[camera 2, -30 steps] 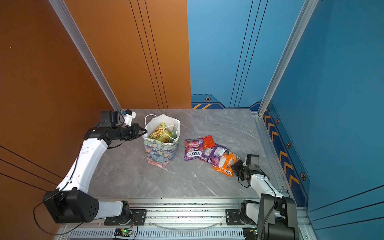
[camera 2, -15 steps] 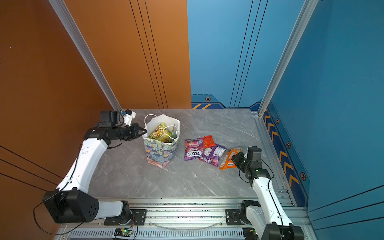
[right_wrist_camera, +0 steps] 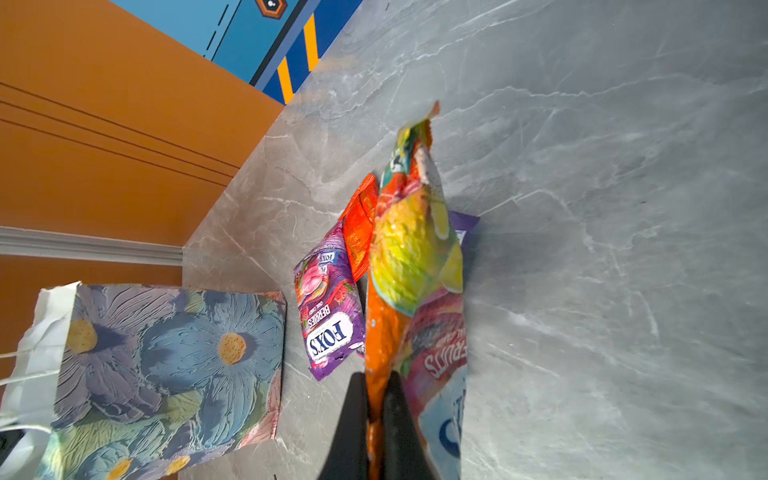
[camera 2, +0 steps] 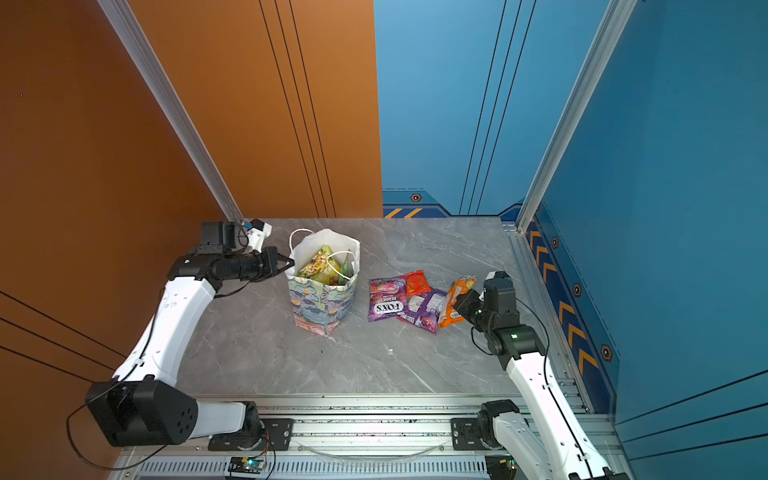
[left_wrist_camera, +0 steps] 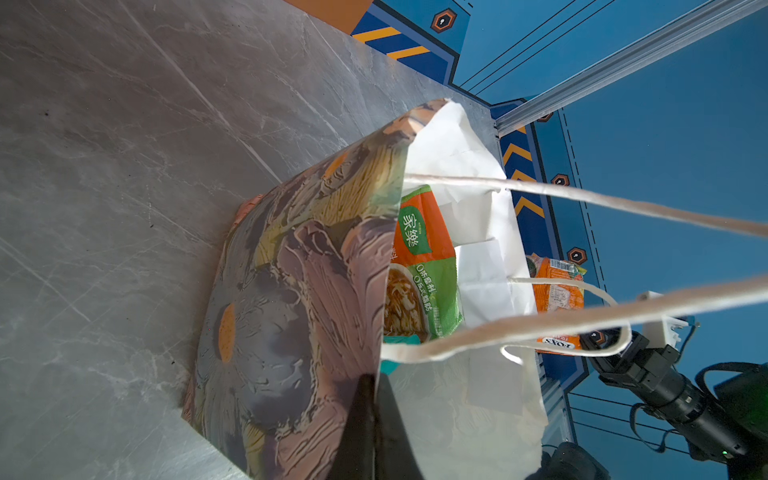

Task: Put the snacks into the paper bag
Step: 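Grasp the orange Fox's fruits packet with the right gripper, then lift the orange packet and carry it above the bag with the right gripper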

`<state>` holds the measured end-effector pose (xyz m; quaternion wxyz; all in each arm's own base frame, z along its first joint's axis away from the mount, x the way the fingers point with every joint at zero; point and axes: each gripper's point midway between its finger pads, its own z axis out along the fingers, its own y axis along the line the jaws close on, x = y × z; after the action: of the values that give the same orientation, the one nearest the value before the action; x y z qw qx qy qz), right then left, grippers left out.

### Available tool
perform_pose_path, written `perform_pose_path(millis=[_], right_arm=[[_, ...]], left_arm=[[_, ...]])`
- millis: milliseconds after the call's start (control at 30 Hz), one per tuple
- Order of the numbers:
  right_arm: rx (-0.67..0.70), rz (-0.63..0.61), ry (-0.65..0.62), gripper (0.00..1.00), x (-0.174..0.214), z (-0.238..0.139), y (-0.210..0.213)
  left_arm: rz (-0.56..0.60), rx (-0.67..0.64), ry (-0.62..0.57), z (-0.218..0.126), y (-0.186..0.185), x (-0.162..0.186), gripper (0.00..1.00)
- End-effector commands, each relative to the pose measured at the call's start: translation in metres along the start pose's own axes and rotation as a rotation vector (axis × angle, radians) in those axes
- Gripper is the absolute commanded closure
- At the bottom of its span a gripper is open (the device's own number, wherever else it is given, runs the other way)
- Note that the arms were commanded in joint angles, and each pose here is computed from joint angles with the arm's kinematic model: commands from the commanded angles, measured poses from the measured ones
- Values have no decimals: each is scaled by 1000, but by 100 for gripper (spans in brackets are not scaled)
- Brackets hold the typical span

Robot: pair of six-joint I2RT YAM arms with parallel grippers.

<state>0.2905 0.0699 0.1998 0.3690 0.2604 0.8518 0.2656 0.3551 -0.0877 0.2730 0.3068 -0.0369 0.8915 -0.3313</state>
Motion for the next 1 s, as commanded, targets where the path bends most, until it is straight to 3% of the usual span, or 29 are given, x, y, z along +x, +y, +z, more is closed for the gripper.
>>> perform_pose_path(millis=[0,233,967], right_arm=[[-1,-35,-45,100,-13,-6,16],[-98,-73,-68,100,-20,-8,65],[-452,-291,-82,100,-42,3,273]], left_arm=[[4,36,-14,-5,-7,0,100],[-1,38,-16,-4,-7,-1,100],[-2,49,-20,-5,-9,1,100]])
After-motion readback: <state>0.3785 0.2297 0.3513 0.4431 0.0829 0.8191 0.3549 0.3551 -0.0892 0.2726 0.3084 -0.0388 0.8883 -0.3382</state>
